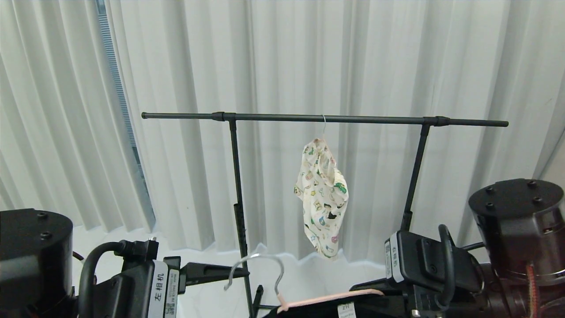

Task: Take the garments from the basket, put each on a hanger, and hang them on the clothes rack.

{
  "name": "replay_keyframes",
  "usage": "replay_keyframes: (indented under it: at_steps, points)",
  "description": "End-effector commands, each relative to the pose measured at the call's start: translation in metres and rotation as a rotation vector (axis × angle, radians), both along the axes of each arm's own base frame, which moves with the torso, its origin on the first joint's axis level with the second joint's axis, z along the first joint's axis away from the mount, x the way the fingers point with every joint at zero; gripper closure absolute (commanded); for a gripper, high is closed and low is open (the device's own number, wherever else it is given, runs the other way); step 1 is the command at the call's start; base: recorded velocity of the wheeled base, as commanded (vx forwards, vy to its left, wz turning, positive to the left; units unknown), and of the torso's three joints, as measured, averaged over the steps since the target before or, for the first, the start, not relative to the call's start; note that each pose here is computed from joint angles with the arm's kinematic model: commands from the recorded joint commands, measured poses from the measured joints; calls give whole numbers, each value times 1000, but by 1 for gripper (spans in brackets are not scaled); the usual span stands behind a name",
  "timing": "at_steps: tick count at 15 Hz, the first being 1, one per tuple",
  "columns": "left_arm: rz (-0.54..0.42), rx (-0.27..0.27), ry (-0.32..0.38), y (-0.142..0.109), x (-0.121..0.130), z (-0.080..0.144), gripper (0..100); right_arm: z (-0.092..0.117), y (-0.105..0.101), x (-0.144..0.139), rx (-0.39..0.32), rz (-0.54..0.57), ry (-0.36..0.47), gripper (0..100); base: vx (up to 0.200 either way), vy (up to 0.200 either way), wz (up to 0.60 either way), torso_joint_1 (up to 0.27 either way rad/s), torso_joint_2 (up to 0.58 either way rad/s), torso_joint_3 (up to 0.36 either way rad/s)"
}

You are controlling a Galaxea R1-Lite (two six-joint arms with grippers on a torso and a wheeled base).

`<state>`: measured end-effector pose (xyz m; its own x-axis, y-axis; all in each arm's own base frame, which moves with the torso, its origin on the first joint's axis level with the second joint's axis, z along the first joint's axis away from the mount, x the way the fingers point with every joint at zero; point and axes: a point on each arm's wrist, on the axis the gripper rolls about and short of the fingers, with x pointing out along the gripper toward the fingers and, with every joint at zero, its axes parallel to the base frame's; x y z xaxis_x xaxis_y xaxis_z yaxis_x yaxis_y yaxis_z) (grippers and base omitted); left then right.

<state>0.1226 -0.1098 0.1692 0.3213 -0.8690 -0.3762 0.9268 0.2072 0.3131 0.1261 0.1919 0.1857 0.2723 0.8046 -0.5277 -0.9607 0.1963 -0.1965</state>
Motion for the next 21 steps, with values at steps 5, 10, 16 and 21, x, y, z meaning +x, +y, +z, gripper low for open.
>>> replay_keyframes:
  at_steps: [5, 10, 16, 21]
  points:
    - [15, 29, 38, 7, -5, -13, 0, 17, -19, -2, 61, -48, -49, 100, 0, 0, 0, 0, 0, 0]
    - [204, 48, 82, 39, -4, -30, 0, 23, -48, 8, 82, -195, -80, 100, 0, 0, 0, 0, 0, 0]
    - [303, 113, 207, 50, 6, -55, 0, 40, -62, 8, 157, -268, -99, 100, 0, 0, 0, 0, 0, 0]
    - [299, 147, 269, 36, 42, -59, 0, 53, -62, 7, 197, -267, -129, 100, 0, 0, 0, 0, 0, 0]
